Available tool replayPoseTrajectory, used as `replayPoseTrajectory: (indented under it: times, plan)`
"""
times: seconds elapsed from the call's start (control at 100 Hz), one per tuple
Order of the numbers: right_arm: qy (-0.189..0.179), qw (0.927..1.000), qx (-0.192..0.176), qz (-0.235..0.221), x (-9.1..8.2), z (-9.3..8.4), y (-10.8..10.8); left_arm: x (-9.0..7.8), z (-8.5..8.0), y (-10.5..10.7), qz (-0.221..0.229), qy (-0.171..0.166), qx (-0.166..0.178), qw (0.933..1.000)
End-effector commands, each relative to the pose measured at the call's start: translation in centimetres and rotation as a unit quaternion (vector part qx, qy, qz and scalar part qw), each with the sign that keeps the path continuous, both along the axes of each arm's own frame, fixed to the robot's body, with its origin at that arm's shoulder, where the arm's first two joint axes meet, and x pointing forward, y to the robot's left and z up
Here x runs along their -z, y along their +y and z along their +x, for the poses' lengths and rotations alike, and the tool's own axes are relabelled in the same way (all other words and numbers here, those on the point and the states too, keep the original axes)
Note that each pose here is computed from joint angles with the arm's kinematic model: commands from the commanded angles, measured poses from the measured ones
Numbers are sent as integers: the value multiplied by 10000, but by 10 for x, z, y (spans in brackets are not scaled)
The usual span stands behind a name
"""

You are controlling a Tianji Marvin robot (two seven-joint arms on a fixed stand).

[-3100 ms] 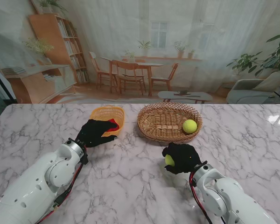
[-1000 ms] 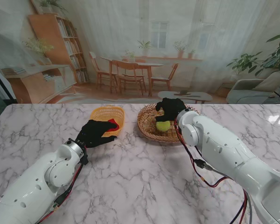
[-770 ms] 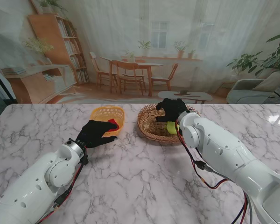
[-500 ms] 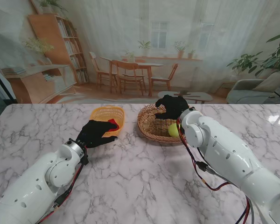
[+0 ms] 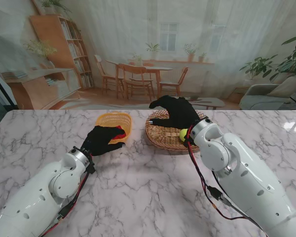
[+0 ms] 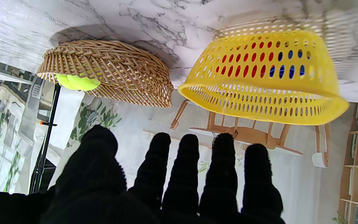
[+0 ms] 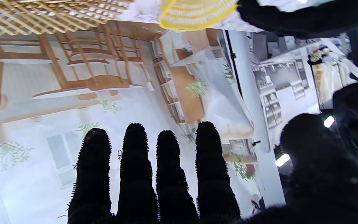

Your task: Sort the blocks and the balls into two baskets

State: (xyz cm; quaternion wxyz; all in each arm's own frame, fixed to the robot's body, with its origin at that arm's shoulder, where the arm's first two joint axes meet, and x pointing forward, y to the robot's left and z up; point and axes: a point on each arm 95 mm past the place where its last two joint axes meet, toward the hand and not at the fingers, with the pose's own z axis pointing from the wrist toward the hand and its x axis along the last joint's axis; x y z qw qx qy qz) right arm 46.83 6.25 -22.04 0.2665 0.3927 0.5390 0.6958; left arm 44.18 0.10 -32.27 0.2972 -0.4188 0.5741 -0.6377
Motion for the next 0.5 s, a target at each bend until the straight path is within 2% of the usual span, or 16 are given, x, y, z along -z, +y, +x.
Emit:
replayPoseTrajectory:
  times: [0.0, 0.22, 0.49]
  plan:
    - [82, 9999, -81, 124, 13, -10, 3, 1, 0, -2, -68, 10, 24, 10000]
    - [148, 9970, -52, 759, 45, -31, -2, -4, -9, -2, -357, -54, 53, 9993]
    - [478, 9911, 284, 1206, 95, -38, -16, -2, -10, -8, -633, 97, 73, 9979]
